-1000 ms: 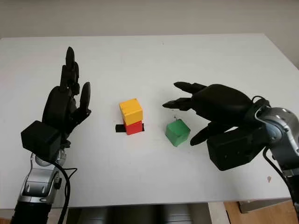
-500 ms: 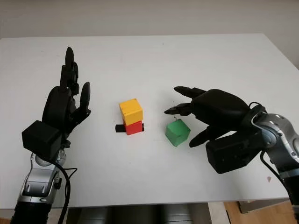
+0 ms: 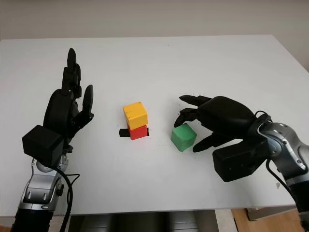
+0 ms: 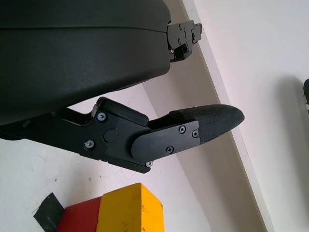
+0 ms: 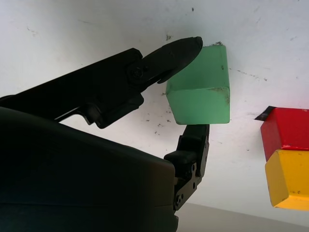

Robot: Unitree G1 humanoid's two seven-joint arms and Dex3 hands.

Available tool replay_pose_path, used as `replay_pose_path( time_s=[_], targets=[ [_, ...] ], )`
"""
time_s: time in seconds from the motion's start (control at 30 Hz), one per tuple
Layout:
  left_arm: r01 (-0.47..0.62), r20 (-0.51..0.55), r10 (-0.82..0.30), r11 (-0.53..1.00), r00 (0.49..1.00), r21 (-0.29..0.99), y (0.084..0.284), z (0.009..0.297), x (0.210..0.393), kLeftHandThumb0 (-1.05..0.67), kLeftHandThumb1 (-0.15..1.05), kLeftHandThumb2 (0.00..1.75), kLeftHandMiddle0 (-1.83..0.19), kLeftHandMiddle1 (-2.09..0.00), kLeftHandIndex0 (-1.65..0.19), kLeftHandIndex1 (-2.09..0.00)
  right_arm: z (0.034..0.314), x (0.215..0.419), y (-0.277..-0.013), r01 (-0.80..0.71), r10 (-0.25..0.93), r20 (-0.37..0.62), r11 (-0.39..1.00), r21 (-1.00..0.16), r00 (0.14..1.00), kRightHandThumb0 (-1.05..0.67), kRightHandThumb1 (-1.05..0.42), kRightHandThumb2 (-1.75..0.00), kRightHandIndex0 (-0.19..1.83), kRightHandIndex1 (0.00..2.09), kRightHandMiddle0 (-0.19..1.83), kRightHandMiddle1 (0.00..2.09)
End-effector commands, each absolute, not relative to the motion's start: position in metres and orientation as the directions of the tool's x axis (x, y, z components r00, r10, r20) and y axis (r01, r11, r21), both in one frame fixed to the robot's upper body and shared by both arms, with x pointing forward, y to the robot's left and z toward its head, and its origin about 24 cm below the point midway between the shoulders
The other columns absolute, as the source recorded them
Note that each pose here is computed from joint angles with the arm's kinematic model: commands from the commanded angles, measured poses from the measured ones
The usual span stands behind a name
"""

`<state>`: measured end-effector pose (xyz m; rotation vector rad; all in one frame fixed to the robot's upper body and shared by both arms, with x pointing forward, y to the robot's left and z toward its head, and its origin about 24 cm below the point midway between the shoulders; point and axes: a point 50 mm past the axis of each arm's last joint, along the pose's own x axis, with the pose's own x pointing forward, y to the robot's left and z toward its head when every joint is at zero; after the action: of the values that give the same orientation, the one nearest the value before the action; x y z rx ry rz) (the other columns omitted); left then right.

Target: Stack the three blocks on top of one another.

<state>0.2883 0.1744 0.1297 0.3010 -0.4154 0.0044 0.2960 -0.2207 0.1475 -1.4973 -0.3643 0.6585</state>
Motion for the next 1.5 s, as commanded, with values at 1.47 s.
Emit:
replay_pose_path(
  time_s=[1.47],
  targets=[
    [-0.071,0.414,-0.055,0.957,0.909,0.282,0.173,0.134,0.288,-0.77,1.05,0.70,0.19,-0.03,0.19,0.00,0.296,0.353,-0.169,-0.293,0.666,-0.061,0.242,-0.925,0.744,-0.47,-0.92,-0.05,0.39,0.09,0.50,1.25]
  ],
)
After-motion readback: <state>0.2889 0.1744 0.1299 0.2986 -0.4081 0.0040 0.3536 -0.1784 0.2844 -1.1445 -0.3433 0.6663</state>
